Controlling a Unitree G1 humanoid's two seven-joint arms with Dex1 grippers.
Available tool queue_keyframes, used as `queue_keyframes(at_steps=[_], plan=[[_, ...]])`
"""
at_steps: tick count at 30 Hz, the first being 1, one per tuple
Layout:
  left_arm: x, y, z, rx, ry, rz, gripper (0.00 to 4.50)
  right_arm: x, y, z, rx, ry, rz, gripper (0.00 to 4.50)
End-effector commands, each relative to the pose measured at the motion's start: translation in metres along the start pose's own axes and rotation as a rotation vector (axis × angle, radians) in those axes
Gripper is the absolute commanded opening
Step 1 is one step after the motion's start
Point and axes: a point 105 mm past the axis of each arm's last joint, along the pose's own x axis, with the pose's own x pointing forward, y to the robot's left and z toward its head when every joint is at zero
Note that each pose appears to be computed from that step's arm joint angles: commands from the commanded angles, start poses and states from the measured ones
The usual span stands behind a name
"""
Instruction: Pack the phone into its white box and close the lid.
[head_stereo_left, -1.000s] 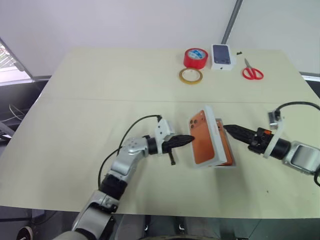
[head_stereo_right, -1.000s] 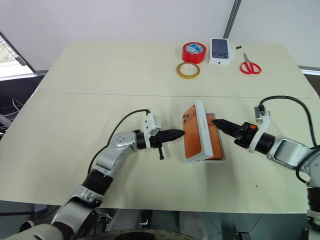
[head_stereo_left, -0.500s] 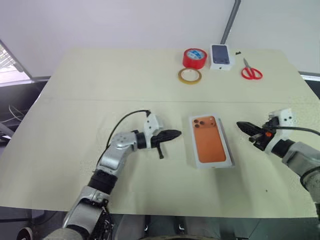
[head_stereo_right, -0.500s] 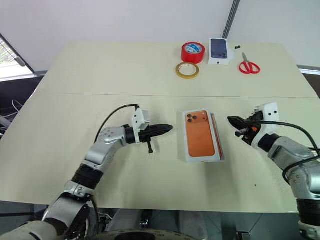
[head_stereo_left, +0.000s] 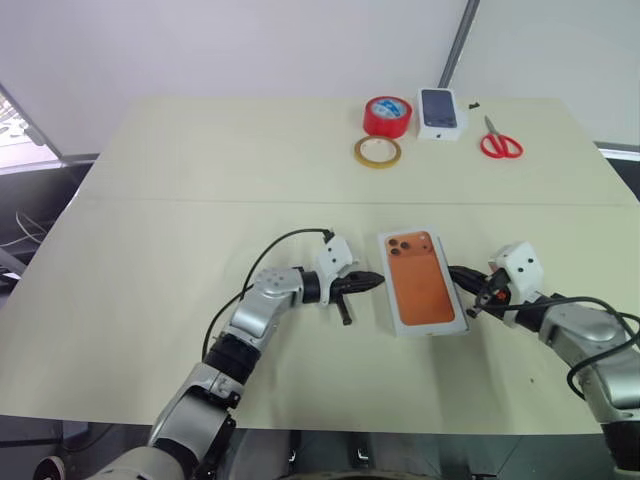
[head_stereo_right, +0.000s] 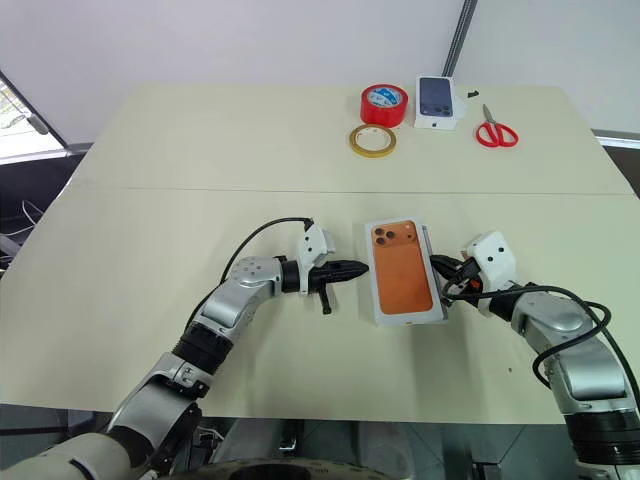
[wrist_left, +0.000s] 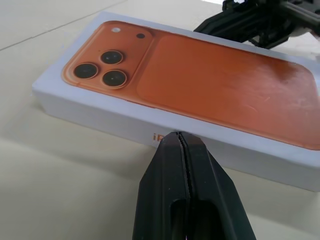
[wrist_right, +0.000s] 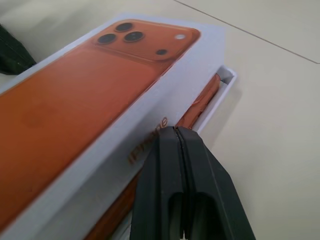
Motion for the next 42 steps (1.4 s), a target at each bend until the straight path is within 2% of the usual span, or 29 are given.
queue_keyframes(at_steps=[1,7,12,21,24,29,33,42], plan=[[0.01,0.0,0.023,0.042,-0.052,-0.019,0.0,-0.003,-0.004,0.017,-0.044,-0.059,-0.026,0.02],[0.008,0.001,0.031,0.044,-0.07,-0.021,0.0,-0.004,-0.002,0.014,-0.064,-0.048,-0.037,0.02],[0.008,0.0,0.02,0.078,-0.024,-0.021,0.0,-0.004,-0.002,0.012,-0.083,-0.035,-0.048,0.02],[0.015,0.001,0.038,0.014,-0.103,-0.011,0.0,-0.003,-0.005,0.009,-0.111,-0.017,-0.063,0.02],[0.014,0.0,0.029,0.039,-0.061,-0.019,0.0,-0.006,-0.011,0.015,-0.123,-0.03,-0.076,0.02],[0.004,0.007,0.027,0.004,-0.054,0.014,0.0,-0.012,-0.02,0.024,-0.127,-0.056,-0.092,0.02],[-0.004,0.005,0.016,0.001,-0.003,-0.005,0.0,-0.013,-0.016,0.025,-0.119,-0.066,-0.059,0.02],[0.022,-0.011,0.006,-0.008,0.012,-0.06,0.0,-0.025,0.002,0.028,-0.099,-0.068,0.064,0.02]])
